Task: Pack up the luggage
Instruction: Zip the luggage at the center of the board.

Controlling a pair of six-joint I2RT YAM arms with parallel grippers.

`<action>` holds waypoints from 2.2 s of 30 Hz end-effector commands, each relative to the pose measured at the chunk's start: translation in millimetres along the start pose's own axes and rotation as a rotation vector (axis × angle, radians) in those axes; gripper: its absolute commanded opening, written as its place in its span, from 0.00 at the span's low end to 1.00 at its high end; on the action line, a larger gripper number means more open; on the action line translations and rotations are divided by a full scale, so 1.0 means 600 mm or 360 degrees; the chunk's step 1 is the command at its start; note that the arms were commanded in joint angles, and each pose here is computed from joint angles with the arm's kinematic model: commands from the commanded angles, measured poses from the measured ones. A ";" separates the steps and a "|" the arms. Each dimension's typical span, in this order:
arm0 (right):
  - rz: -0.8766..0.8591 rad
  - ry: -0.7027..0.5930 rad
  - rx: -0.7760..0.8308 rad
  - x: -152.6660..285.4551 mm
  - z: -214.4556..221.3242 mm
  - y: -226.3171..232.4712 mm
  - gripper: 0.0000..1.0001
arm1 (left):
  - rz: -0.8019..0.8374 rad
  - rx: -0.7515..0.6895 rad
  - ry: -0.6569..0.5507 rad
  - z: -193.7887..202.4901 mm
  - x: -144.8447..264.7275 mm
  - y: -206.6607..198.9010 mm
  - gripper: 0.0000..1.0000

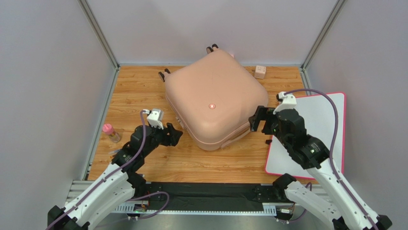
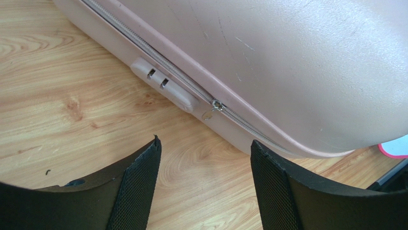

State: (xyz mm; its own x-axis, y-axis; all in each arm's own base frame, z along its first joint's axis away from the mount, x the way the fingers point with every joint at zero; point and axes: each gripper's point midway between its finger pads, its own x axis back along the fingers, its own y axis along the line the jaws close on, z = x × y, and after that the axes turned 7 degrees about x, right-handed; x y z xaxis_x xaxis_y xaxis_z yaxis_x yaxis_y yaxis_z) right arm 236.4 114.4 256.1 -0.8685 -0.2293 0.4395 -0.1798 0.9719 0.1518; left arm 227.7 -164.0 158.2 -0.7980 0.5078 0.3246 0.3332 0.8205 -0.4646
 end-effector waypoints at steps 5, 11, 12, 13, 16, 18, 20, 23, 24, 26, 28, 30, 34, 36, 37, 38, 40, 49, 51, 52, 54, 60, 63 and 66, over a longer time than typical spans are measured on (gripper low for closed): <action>0.0245 -0.0089 0.0045 0.031 0.011 -0.066 1.00 | -0.0070 0.0012 -0.0008 -0.010 0.014 0.008 0.75; 0.0402 -0.0143 0.0037 0.040 -0.009 -0.093 1.00 | -0.0097 0.0018 -0.0043 -0.012 0.027 0.016 0.75; 0.0416 -0.0172 0.0019 0.043 -0.014 -0.096 1.00 | -0.0095 0.0020 -0.0053 -0.014 0.029 0.015 0.76; 0.0447 -0.0202 -0.0016 0.046 -0.018 -0.101 1.00 | -0.0103 0.0021 -0.0057 -0.015 0.029 0.017 0.76; 0.0656 -0.0337 -0.0220 0.057 -0.027 -0.138 1.00 | -0.0107 0.0015 -0.0051 -0.015 0.028 0.016 0.76; 0.0679 -0.0389 -0.0296 0.060 -0.032 -0.142 1.00 | -0.0109 0.0017 -0.0038 -0.013 0.025 0.016 0.76; 0.0570 -0.0434 -0.0325 0.063 -0.043 -0.126 1.00 | -0.0113 0.0016 -0.0026 -0.010 0.023 0.018 0.76; 0.0313 -0.0453 -0.0231 0.060 -0.053 -0.084 1.00 | -0.0109 0.0017 -0.0033 -0.011 0.021 0.017 0.76; 0.0289 -0.0468 -0.0213 0.059 -0.053 -0.081 1.00 | -0.0108 0.0017 -0.0035 -0.011 0.021 0.017 0.76; 0.0220 -0.0486 -0.0205 0.050 -0.040 -0.072 1.00 | -0.0103 0.0015 -0.0038 -0.011 0.023 0.017 0.76; 0.0214 -0.0438 -0.0266 0.035 -0.015 -0.070 1.00 | -0.0108 0.0003 -0.0048 -0.014 0.025 0.018 0.76; 0.0209 -0.0334 -0.0294 0.021 0.014 -0.065 0.96 | -0.0117 0.0000 -0.0053 -0.015 0.027 0.019 0.76; 0.0255 -0.0089 -0.0390 -0.009 0.083 -0.062 0.88 | -0.0109 -0.0009 -0.0057 -0.009 0.026 0.022 0.76; 0.0242 0.0027 -0.0486 -0.027 0.117 -0.050 0.87 | -0.0084 -0.0027 -0.0067 -0.005 0.024 0.022 0.76; 0.0237 0.0059 -0.0524 -0.034 0.130 -0.046 0.86 | -0.0060 -0.0033 -0.0065 -0.002 0.024 0.019 0.77; 0.0199 0.0052 -0.0570 -0.043 0.131 -0.036 0.86 | -0.0039 -0.0035 -0.0089 -0.006 0.023 0.015 0.77; 0.0123 0.0141 -0.0656 -0.065 0.167 -0.016 0.86 | -0.0010 -0.0052 -0.0082 0.003 0.020 0.015 0.78; 0.0169 0.0162 -0.0921 -0.119 0.204 -0.006 0.82 | 0.0033 -0.0108 -0.0097 0.013 0.014 0.017 0.83; 0.0160 0.0145 -0.0957 -0.123 0.203 -0.004 0.82 | 0.0068 -0.0127 -0.0093 0.015 0.014 0.011 0.83; 0.0155 0.0131 -0.0986 -0.126 0.202 -0.003 0.82 | 0.0078 -0.0130 -0.0090 0.016 0.014 0.010 0.83; 0.0181 0.0143 -0.0996 -0.131 0.208 -0.005 0.82 | 0.0089 -0.0142 -0.0096 0.015 0.012 0.008 0.83; 0.0247 0.0220 -0.1005 -0.155 0.236 -0.006 0.80 | 0.0108 -0.0148 -0.0092 0.017 0.012 0.005 0.83; 0.0235 0.0229 -0.1018 -0.165 0.238 0.000 0.77 | 0.0112 -0.0156 -0.0095 0.017 0.013 0.005 0.83; 0.0264 0.0256 -0.1002 -0.174 0.245 0.002 0.70 | 0.0122 -0.0168 -0.0104 0.017 0.013 0.005 0.83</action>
State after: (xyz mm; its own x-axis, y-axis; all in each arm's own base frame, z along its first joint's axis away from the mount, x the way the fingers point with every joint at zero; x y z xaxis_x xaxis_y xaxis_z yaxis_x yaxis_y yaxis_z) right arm 245.5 139.8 69.3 -0.7370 -0.1259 0.6641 0.2981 0.8213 0.4865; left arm 214.6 -157.6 140.6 -0.7931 0.5365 0.2885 0.4030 0.8173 -0.4119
